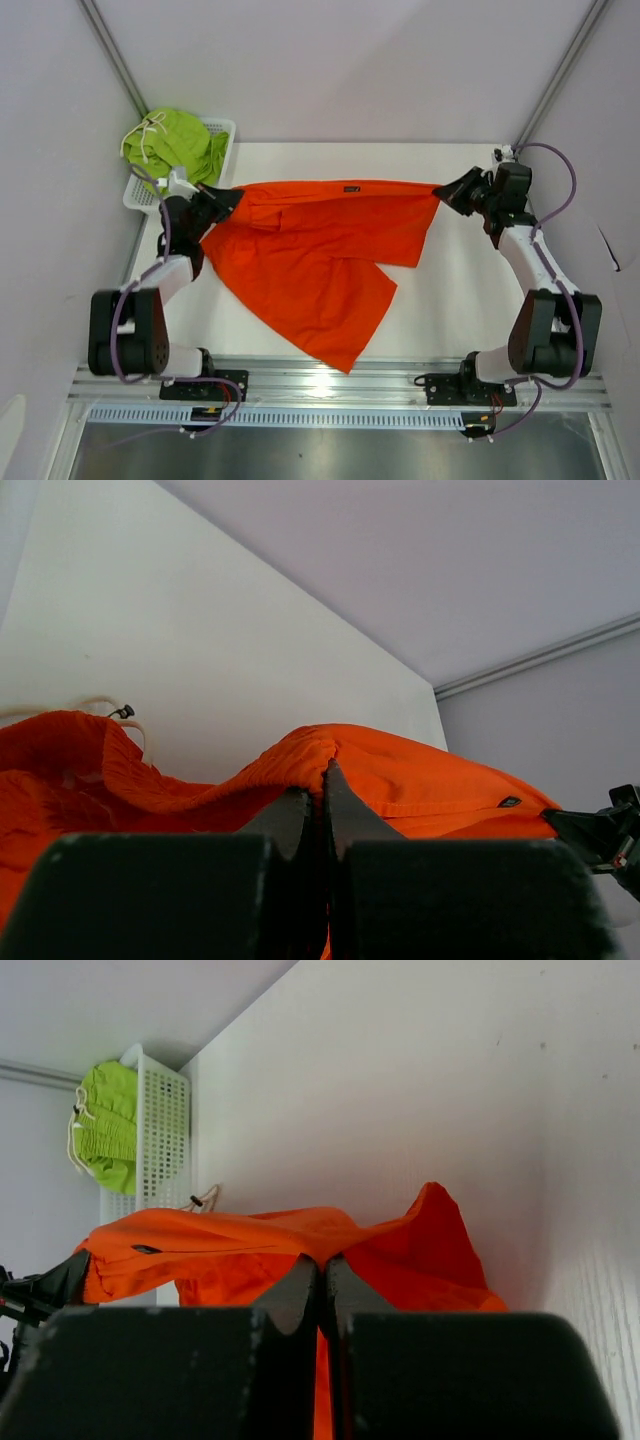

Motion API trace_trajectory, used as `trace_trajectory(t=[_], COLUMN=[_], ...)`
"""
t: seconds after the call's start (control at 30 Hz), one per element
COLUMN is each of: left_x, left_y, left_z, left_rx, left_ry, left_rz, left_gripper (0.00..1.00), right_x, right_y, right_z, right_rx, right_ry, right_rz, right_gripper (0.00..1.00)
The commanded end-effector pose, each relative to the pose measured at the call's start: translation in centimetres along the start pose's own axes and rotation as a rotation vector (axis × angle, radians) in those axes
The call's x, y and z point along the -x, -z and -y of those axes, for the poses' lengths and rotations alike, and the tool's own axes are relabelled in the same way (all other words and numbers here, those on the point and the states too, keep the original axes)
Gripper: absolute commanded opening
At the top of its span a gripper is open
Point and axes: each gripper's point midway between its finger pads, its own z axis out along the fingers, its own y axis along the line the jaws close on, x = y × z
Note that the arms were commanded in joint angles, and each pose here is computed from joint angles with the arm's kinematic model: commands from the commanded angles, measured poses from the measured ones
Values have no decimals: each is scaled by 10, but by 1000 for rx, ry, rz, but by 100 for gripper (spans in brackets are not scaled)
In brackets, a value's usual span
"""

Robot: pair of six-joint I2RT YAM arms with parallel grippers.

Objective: Fold and stack the shorts
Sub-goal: Flatten the shorts out

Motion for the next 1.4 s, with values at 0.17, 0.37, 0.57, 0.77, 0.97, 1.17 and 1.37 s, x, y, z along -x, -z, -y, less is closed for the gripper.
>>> trace_trajectory(t=[0.17, 0.37, 0.57, 0.77, 0.97, 1.17, 1.37], left_x=[67, 92, 100, 116, 123, 72, 35], left_y=[-72, -127, -203, -193, -122, -50, 5], left_z=[33, 45, 23, 41, 77, 36, 6], left_rx=[-172, -189, -167, -133, -56, 125, 242], left_ry=[-136, -178, -140, -197, -235, -216, -208], left_rz=[184, 197, 157, 151, 136, 64, 16], left_gripper=[0, 0, 95, 99, 99, 99, 99], right_x=[58, 87, 130, 160, 111, -1, -89], right_y=[-43, -91, -158, -160, -106, -61, -33], right_z=[13, 35, 57, 64, 57, 33, 34], right_rx=[65, 45, 25, -139, -262, -239, -240], right_ry=[24, -36, -71, -42, -25, 44, 126], right_rz=[191, 195, 266, 306, 211, 30, -143], right_gripper=[0, 0, 28, 100, 97, 79, 62])
